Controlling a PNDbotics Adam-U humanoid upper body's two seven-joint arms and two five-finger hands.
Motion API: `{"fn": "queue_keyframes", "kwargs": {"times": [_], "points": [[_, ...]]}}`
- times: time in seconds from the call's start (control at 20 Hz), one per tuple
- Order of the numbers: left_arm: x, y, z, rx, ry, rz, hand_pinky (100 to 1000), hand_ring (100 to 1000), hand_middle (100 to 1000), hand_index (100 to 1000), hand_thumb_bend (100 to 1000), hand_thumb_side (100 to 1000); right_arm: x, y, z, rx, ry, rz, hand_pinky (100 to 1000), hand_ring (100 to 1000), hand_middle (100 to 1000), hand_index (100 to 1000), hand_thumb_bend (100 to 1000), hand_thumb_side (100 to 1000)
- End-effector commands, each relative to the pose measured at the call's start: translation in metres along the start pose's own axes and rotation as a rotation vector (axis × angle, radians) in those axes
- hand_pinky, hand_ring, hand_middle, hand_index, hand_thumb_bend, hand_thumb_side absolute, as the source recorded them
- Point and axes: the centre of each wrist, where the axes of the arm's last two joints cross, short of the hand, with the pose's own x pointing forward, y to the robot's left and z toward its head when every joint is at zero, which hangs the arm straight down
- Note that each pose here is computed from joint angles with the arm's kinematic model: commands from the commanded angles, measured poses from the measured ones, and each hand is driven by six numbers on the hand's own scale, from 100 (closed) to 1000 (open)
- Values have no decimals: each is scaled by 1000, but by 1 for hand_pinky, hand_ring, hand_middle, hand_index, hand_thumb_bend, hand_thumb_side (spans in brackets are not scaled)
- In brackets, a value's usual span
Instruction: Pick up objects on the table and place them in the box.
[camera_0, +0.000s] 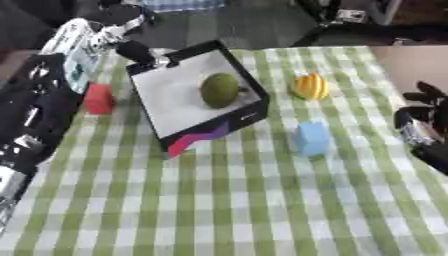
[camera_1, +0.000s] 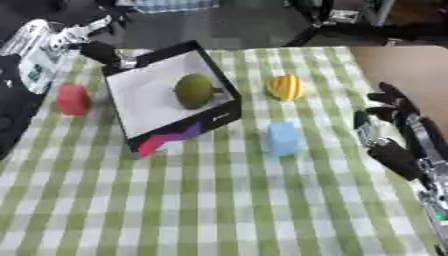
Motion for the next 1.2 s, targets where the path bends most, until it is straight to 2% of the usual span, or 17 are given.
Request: {"fn": "queue_keyframes", "kwargs": {"times": [0.05, 0.3, 0.45, 0.7, 0.8, 0.9, 1.2], "points": [[-37, 19, 23, -13, 66, -18, 800, 741, 796, 926, 525, 597, 1, -12, -1, -18, -10, 28, 885, 805, 844, 999, 178, 551], [-102, -8, 57, -205, 202, -26, 815, 763, 812, 931, 515, 541, 1, -11, 0, -10, -10, 28, 886, 805, 844, 999, 174, 553], [-124, -13, 70, -278, 254, -1, 818, 766, 811, 929, 485, 501, 2, -11, -1, -9, -13, 25, 886, 805, 844, 999, 172, 553], [-126, -17, 66, -314, 267, 55, 818, 764, 805, 928, 440, 440, 1, -11, -1, -9, -11, 21, 886, 805, 844, 999, 170, 555], [-123, -20, 61, -315, 252, 69, 822, 775, 811, 931, 454, 454, 1, -10, -1, -8, -12, 19, 886, 806, 844, 999, 165, 559], [-118, -23, 56, -326, 240, 67, 830, 793, 827, 941, 415, 425, 1, -10, -1, -8, -12, 18, 886, 805, 844, 999, 167, 555], [-106, -32, 41, -379, 233, 15, 839, 809, 839, 944, 376, 401, 1, -10, -2, -5, -13, 13, 887, 806, 844, 999, 162, 557]]}}
